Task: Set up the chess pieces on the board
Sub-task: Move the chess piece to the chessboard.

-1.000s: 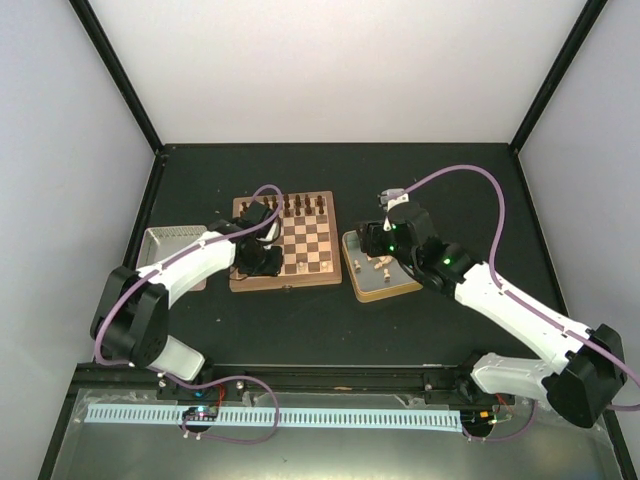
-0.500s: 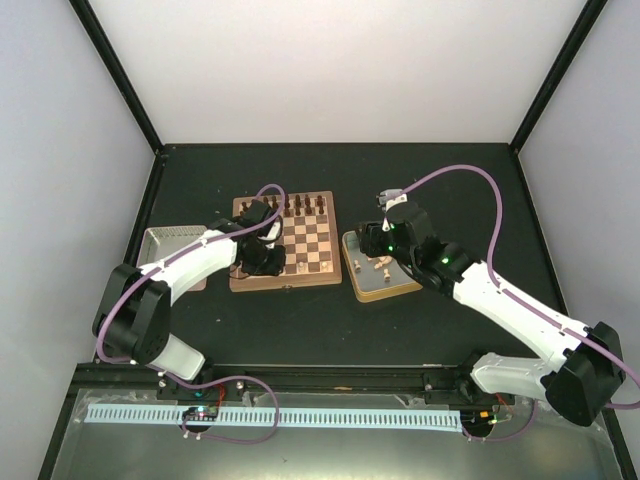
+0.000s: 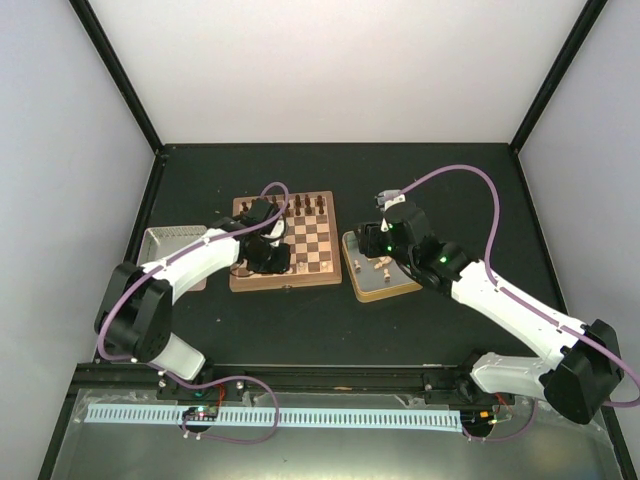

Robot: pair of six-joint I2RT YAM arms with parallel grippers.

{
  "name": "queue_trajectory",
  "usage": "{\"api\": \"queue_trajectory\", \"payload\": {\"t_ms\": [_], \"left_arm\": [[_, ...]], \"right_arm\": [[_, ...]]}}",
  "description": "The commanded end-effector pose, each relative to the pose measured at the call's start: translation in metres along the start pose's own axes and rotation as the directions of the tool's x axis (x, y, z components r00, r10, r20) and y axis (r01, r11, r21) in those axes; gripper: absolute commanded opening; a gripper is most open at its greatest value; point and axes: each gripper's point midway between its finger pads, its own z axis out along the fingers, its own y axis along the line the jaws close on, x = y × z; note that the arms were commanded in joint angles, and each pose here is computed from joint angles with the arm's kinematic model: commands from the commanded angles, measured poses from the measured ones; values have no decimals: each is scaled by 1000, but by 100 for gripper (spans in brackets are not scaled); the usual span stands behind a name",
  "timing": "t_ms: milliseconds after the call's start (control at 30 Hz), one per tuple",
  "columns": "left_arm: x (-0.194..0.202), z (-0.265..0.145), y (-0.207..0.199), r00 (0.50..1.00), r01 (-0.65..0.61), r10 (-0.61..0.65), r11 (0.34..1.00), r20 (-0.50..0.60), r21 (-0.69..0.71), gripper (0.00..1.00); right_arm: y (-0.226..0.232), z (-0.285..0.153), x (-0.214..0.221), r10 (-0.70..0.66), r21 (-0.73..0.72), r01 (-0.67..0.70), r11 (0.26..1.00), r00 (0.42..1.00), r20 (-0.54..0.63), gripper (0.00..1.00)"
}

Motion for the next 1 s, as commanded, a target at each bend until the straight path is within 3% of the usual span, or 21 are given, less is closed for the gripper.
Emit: {"api": "queue_trajectory", "payload": {"t_ms": [0, 233, 500, 700, 867, 967], "left_arm": [[-14, -1, -10, 999, -22, 22, 1000, 29, 14, 11], [-16, 4, -10, 999, -33, 34, 999, 32, -30, 12], [-15, 5, 0, 998, -49, 54, 988, 33, -144, 21], [-11, 0, -16, 997, -69, 70, 996, 17, -62, 37], [-26, -29, -17, 992, -62, 70, 995, 106, -84, 49], [-37, -53, -17, 979, -45, 62, 995, 195, -91, 50]], "right_arm": [[4, 3, -2, 15, -16, -15, 1000, 1000, 6, 59], [3, 3, -1, 15, -12, -15, 1000, 1000, 0, 59], [1, 3, 4, 18, -4, -18, 1000, 1000, -13, 59], [0, 2, 6, 24, -3, -24, 1000, 1000, -17, 59], [-2, -7, 2, 38, -3, -38, 999, 999, 0, 59], [-4, -13, -2, 42, 5, -42, 999, 999, 25, 59]]}}
